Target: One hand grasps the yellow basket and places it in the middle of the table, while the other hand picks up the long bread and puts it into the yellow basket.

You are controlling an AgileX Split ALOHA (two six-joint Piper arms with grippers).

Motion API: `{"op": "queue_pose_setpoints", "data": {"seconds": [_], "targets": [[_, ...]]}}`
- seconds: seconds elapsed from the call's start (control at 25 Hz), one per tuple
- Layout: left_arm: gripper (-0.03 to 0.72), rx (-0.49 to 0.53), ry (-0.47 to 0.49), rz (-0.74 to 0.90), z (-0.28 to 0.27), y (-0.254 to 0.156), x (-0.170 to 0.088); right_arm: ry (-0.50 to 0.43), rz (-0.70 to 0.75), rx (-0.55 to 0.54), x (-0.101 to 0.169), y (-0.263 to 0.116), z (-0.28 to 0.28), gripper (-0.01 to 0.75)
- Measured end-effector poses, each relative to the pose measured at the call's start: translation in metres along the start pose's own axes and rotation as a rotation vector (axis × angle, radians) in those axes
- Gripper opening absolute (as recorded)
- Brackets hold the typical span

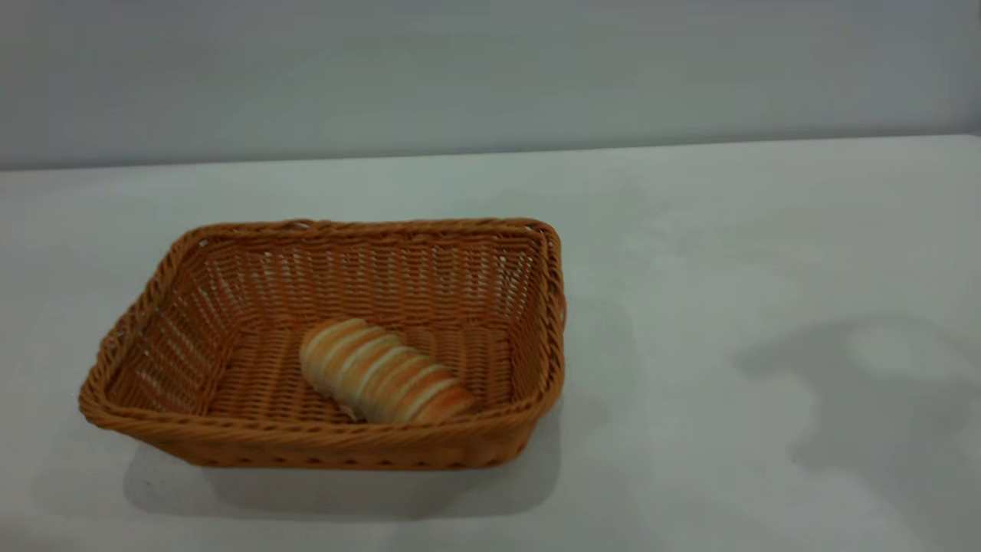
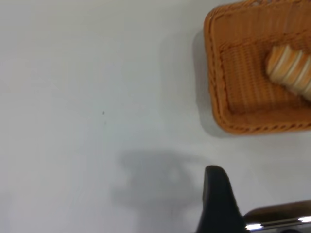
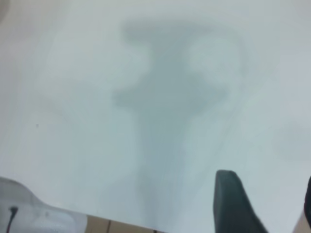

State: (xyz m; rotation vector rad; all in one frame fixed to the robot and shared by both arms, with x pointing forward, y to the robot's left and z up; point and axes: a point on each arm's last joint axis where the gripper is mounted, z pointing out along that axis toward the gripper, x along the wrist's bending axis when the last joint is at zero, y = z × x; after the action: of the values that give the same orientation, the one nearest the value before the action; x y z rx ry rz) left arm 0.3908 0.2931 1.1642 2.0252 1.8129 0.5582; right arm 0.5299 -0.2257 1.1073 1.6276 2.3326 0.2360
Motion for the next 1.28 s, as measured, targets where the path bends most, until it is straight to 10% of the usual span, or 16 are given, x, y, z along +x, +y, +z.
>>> {"op": "queue_pose_setpoints", "data": {"seconds": [0.76,1.28], "targets": [[0.517,-0.388,0.013,-0.037,-0.051,-0.154,-0.006,0.086,0.087,-0.496,0.018,-0.223,-0.109,0.403],[0.517,-0.324,0.011,-0.037,0.023,-0.211,-0.01,0.059,0.048,-0.531,0.031,-0.294,-0.042,0.403]]}}
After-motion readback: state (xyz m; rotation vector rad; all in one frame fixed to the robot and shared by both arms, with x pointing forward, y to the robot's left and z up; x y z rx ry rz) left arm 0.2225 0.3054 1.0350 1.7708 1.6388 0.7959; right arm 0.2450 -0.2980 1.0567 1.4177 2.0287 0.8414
